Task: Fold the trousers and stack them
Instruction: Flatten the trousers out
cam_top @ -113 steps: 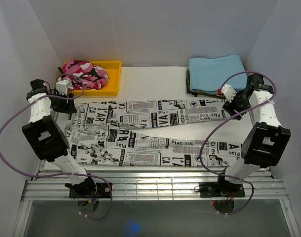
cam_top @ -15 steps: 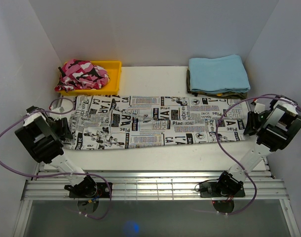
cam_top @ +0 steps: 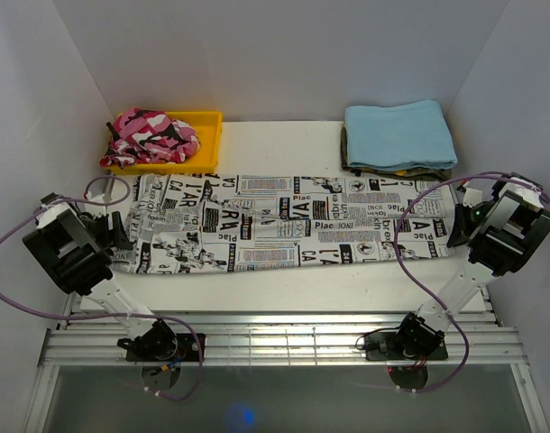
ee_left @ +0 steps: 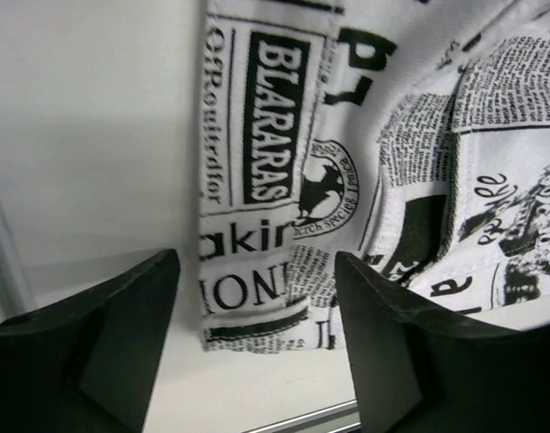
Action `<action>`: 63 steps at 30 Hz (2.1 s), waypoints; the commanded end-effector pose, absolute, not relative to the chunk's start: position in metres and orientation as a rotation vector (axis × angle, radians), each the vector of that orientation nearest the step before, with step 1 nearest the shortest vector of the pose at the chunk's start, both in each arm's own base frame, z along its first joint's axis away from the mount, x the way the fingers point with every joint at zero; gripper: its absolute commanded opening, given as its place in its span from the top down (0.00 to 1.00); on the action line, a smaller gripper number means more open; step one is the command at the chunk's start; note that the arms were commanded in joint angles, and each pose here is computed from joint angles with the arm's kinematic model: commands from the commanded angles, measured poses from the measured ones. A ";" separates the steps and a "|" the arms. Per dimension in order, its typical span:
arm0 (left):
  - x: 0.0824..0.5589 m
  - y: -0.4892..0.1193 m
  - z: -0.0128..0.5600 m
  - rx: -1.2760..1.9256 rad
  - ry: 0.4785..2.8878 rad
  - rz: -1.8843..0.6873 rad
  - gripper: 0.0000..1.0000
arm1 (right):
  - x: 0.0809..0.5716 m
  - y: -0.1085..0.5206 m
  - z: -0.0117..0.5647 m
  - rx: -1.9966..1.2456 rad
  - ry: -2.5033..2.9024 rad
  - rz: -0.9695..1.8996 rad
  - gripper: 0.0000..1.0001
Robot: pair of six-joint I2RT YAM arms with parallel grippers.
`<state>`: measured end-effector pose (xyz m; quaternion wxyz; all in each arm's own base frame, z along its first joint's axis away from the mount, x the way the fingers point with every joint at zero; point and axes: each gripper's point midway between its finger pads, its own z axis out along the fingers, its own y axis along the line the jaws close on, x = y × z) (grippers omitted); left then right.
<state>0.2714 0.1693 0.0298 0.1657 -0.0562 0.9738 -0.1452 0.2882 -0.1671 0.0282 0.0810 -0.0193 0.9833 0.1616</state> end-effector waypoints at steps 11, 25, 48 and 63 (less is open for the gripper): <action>0.279 0.184 0.025 -0.096 2.771 -0.366 0.23 | 0.297 -0.179 0.031 -0.070 2.909 0.450 0.92; 0.266 0.163 0.016 -0.148 2.778 -0.464 0.97 | 0.300 -0.179 0.045 -0.098 2.890 0.443 0.92; 0.215 0.181 0.005 0.203 2.775 -0.276 1.00 | 0.207 -0.199 0.007 -0.614 2.999 0.251 0.75; 0.295 0.204 0.111 0.259 2.490 -0.217 0.32 | 0.263 -0.200 0.073 -0.668 2.862 0.244 0.20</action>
